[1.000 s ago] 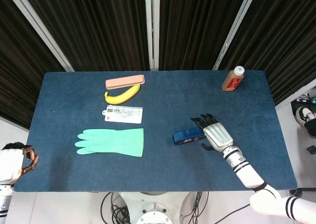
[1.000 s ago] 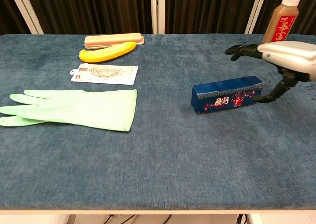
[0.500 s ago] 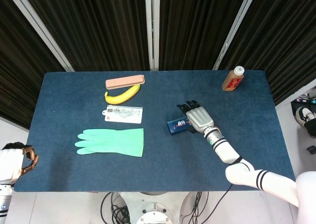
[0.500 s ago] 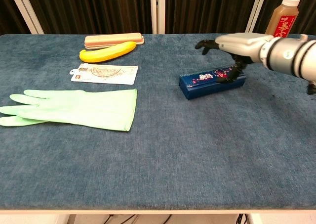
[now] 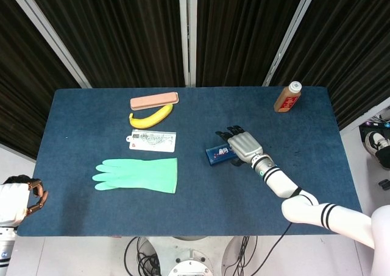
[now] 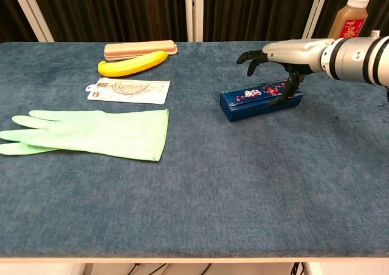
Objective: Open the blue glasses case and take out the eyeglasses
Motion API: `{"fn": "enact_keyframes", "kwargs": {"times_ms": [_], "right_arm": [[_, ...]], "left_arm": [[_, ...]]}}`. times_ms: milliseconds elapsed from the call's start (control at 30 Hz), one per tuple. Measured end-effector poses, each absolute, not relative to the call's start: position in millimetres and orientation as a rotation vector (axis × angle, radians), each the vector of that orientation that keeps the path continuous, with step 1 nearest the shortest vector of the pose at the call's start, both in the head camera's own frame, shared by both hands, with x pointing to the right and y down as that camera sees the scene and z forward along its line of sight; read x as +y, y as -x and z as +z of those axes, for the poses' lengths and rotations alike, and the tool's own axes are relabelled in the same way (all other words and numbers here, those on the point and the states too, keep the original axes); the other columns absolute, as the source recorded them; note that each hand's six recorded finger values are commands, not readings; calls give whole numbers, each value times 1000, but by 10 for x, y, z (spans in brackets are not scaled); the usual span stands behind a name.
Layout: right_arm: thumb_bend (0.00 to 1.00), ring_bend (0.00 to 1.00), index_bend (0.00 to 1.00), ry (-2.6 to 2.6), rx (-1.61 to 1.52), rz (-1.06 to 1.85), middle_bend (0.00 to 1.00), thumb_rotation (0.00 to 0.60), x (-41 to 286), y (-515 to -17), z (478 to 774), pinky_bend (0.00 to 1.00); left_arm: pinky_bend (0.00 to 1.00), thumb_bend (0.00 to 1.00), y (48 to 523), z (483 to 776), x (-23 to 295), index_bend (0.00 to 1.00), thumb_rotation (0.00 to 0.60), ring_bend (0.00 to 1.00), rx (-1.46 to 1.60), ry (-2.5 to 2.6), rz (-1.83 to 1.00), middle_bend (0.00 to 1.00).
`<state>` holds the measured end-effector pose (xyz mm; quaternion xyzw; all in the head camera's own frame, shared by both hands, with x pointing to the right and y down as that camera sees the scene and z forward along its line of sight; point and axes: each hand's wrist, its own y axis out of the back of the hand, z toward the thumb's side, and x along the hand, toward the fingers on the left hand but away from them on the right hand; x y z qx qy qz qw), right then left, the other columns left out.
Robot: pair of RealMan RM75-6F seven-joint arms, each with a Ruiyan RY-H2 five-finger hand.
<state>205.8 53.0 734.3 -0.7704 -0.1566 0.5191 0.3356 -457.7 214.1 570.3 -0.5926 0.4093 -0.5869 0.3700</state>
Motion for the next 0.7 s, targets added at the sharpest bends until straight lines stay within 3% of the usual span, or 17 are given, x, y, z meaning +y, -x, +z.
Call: {"fn": "enact_keyframes", "kwargs": {"times_ms": [700], "right_arm": [[289,0,90,2005,-374,1366,243,600,447,-1974,7405,0]], "left_arm": [[411,373,4579,5703,2139,665,600,428,1054,1525,-1505,662]]}}
